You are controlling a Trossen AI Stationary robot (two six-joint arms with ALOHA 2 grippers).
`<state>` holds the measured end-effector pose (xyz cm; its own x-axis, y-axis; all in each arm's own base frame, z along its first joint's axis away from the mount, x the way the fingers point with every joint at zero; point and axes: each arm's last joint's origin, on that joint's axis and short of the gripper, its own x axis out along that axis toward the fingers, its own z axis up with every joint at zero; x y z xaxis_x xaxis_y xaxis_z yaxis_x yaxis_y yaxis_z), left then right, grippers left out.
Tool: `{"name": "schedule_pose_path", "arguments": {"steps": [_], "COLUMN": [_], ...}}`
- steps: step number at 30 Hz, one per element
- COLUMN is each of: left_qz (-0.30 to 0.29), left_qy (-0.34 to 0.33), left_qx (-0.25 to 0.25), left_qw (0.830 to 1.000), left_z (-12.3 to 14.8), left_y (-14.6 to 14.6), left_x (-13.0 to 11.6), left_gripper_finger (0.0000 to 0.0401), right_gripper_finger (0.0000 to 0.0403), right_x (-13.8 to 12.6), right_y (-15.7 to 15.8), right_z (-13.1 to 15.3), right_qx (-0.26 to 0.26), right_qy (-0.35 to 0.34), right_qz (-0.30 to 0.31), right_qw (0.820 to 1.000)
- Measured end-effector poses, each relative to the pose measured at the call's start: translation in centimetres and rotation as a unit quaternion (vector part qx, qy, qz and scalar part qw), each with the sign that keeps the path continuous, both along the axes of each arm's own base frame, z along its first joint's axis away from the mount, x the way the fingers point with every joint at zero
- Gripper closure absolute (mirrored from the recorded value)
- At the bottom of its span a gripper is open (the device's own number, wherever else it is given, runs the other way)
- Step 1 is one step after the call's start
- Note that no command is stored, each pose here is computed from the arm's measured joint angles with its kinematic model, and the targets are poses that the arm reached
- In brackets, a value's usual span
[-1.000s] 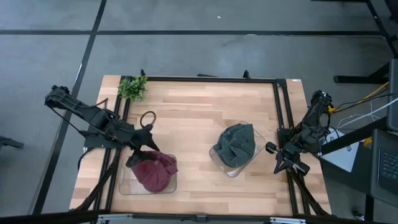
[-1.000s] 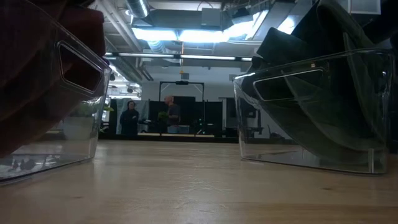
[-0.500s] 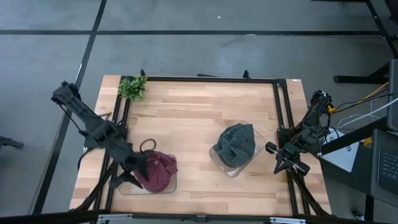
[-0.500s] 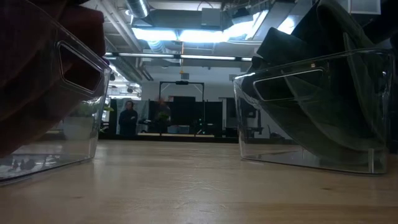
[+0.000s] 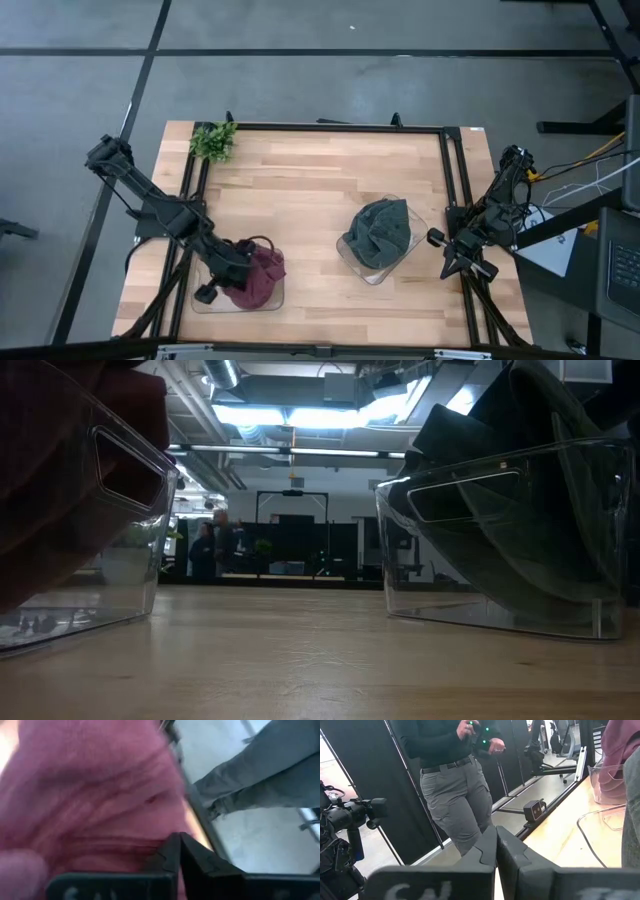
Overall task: Pick & Place hat
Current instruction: Put the red cap into the left transparent bin
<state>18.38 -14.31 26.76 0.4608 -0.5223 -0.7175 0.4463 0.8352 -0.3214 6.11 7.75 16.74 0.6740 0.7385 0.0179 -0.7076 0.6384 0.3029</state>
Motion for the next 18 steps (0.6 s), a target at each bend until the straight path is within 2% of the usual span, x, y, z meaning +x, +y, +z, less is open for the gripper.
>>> {"name": "schedule_pose_path", "arguments": {"steps": [8,18], "left_qz": [0.055,0.103], "left_qy": [0.05,0.065], "left_qx": [0.023,0.053], "left_qw": [0.997,0.991], "left_z": [-4.0,-5.4], "left_y": [0.5,2.0], "left_x": [-0.3,0.1], "left_gripper_finger": [0.04,0.0399], "right_gripper_finger": [0.0397,0.0397], "right_x": [0.0,0.0], "right_y": [0.0,0.0], "right_z": [0.0,0.0], "right_qx": [0.0,0.0], "right_qy": [0.0,0.0], "right_qz": [0.0,0.0], "right_qw": [1.0,1.0]}}
